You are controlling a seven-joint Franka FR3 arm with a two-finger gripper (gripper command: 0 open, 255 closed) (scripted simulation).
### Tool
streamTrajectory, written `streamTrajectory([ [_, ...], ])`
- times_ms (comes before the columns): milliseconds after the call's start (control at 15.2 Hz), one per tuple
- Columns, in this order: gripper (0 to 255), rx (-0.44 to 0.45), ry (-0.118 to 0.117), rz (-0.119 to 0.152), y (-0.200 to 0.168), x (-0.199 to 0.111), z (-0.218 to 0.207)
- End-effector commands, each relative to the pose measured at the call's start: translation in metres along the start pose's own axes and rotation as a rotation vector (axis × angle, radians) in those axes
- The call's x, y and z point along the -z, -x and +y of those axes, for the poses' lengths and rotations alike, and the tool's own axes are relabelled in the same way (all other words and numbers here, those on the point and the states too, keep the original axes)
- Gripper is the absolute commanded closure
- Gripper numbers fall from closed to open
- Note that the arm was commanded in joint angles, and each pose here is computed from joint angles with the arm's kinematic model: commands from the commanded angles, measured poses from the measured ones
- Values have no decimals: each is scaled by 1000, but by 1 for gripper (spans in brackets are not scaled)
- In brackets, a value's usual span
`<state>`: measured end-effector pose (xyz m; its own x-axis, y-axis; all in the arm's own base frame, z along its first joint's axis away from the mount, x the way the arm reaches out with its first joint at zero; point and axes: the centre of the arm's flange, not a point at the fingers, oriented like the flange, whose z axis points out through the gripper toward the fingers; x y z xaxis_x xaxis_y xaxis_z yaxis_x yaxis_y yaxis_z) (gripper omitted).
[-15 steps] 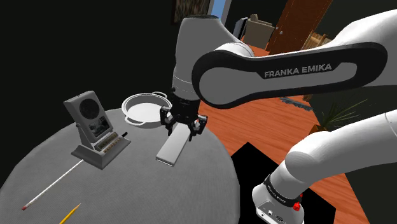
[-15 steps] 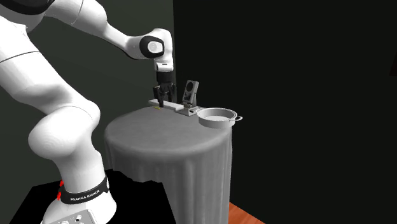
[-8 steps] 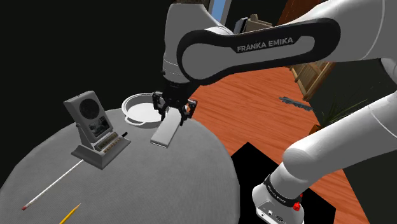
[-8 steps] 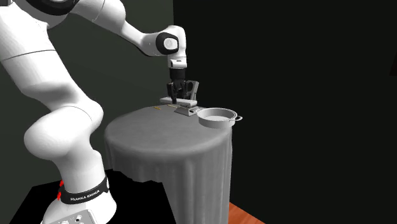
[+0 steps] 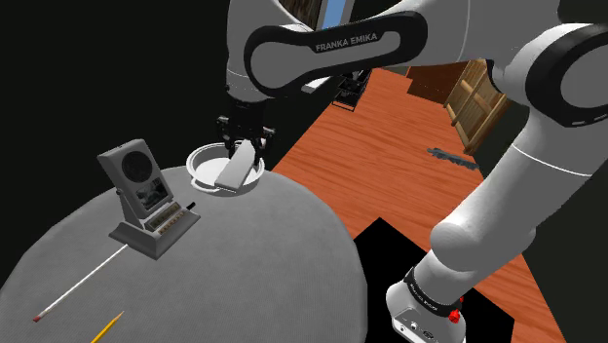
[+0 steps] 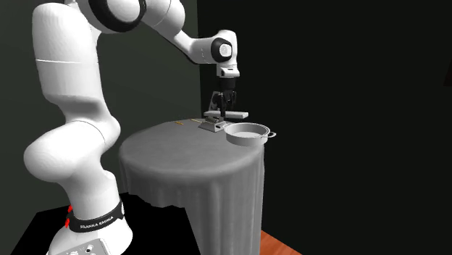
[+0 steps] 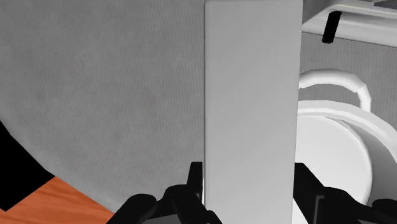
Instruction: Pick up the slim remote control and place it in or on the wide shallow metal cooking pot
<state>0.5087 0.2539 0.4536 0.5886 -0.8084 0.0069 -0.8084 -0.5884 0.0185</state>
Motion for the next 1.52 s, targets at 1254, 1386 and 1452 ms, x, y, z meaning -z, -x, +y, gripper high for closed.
streamTrajectory([
  [1254,255,0,0,2,-76,-65,-72],
  [1386,255,0,0,2,-76,-72,-72],
  [1452,255,0,0,2,-76,-72,-72],
])
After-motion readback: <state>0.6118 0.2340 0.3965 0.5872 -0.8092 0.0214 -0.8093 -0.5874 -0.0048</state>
